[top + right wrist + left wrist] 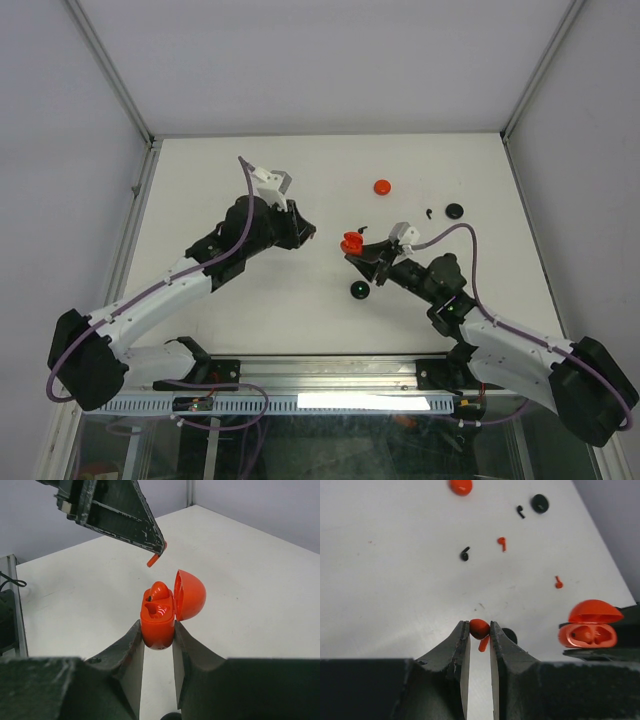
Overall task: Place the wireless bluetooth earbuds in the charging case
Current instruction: Pick up the earbud from the center of the board, then place the earbud in the charging case.
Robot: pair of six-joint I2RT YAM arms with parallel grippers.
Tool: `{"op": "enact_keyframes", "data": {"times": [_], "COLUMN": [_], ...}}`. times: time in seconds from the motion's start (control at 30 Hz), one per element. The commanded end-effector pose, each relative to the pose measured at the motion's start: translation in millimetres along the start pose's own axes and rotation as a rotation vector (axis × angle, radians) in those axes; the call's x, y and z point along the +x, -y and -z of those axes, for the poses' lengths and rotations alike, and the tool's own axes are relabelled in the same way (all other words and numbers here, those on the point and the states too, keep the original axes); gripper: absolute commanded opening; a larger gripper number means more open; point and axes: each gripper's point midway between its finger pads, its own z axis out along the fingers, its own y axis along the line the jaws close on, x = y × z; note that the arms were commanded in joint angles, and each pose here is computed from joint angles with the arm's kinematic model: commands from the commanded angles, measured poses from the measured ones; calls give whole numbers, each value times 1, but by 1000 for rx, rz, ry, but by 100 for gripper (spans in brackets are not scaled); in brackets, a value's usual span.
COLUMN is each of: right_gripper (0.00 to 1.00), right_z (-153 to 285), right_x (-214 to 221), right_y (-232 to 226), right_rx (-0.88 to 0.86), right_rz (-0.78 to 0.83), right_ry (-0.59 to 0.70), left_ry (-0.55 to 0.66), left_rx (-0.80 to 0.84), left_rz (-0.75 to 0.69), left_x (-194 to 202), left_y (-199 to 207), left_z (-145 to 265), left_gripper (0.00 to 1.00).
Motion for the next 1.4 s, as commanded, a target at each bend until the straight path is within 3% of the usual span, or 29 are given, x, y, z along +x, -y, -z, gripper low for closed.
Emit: {"op": "enact_keyframes", "data": {"times": [0.0, 0.23, 0.6, 1.37], "right_gripper": [0, 0, 0, 0], "right_z": [-14, -21, -23, -15], "right_x": [-48, -59, -74, -88], "right_y": [-5, -9, -19, -22], "right_rx": [-34, -53, -96, -94], "right_rz": [34, 31, 18, 30], "right_ry": [138, 172, 221, 263], "left_ry": [183, 337, 374, 360], "left_rx": [237, 450, 616, 544], "left_rz": [-24, -42, -112, -207], "left_x": [-46, -73, -65, -41], "left_y": [47, 88, 131, 129], "left_z": [25, 61, 64, 41], "left_gripper": [1, 0, 0, 0]}}
